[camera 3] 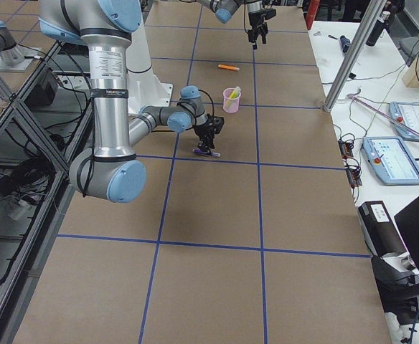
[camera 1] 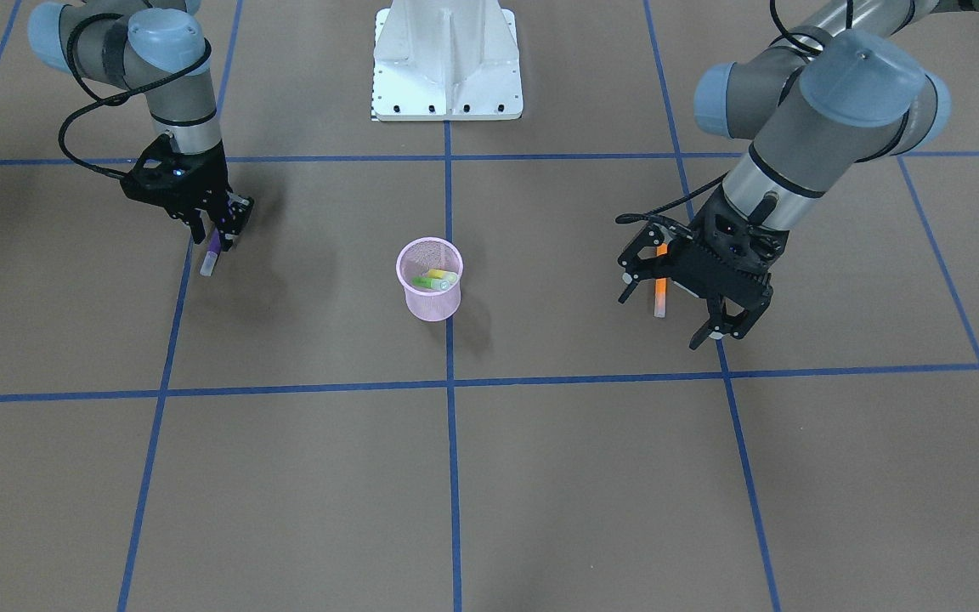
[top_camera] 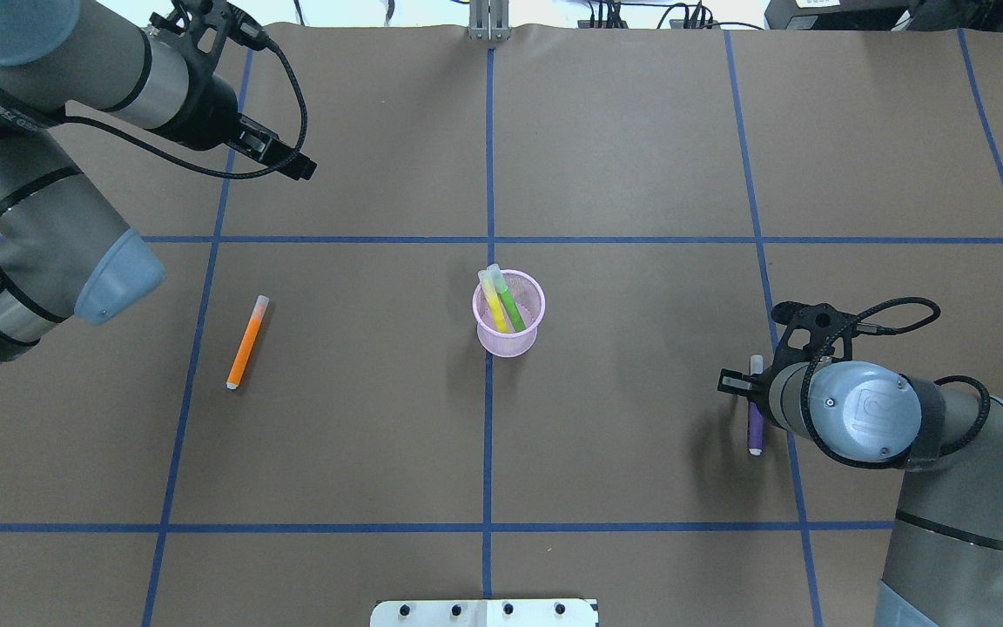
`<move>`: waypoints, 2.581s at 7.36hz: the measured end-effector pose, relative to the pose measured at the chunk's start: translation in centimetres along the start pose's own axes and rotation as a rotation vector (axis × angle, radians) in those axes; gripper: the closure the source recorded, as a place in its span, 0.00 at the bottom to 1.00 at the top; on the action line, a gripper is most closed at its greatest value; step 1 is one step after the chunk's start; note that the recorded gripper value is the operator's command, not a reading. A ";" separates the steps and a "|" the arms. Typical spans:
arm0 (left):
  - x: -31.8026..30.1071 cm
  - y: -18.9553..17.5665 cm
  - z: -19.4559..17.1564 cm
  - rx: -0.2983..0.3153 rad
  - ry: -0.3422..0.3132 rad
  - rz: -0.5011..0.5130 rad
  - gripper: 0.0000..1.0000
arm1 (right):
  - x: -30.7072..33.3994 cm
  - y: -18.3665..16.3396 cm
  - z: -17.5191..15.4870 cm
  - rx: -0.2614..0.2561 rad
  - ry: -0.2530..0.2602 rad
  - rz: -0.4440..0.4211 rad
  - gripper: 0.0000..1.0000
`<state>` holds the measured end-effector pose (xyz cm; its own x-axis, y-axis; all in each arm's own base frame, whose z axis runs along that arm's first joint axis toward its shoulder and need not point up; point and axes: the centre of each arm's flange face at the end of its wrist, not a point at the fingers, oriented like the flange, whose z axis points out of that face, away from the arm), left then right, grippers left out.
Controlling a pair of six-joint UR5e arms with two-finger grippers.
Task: Collect pens into pen holder
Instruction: 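Grasp the purple marker with the right gripper and lift it, then lower the purple marker into the pink cup and open the right gripper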
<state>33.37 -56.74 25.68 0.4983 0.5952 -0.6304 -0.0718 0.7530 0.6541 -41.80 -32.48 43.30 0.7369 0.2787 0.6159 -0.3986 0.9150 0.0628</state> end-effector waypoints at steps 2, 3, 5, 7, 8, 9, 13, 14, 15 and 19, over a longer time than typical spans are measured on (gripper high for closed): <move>0.1 0.0 0.0 0.000 0.001 0.000 0.00 | 0.4 0.4 0.3 -0.004 0.009 -0.005 0.56; 0.1 0.0 0.0 0.000 0.001 0.000 0.00 | 0.5 0.6 0.4 -0.005 0.012 -0.007 0.60; 0.1 0.0 0.0 0.000 0.001 0.000 0.00 | 0.6 0.7 0.4 -0.006 0.014 -0.008 0.70; 0.1 0.0 0.0 0.000 0.001 0.001 0.00 | 0.6 0.8 0.5 -0.008 0.017 -0.010 0.69; 0.1 0.0 0.0 0.001 0.001 0.001 0.00 | 0.6 0.9 0.6 -0.009 0.018 -0.011 0.69; 0.0 0.0 0.0 0.001 0.001 0.000 0.00 | 0.6 0.9 0.7 -0.009 0.019 -0.012 0.84; 0.1 0.0 0.0 0.001 0.002 0.000 0.00 | 0.0 0.8 -0.4 -0.008 -0.005 -0.011 1.00; 0.1 0.0 0.0 0.001 0.003 0.000 0.00 | -0.8 0.4 -1.6 -0.001 -0.034 -0.006 1.00; 0.1 0.0 0.0 0.001 0.004 0.001 0.00 | -2.3 -0.6 -2.8 0.027 -0.070 0.002 1.00; 1.8 0.3 1.0 -0.011 0.027 0.020 0.00 | -12.1 -5.3 -9.4 0.351 -0.254 0.059 1.00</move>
<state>35.15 -55.71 25.16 0.4732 0.6176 -0.6282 -0.0914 0.7436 0.6623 -43.48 -38.01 28.12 0.5675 0.2068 0.7970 -0.6295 0.7329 0.2580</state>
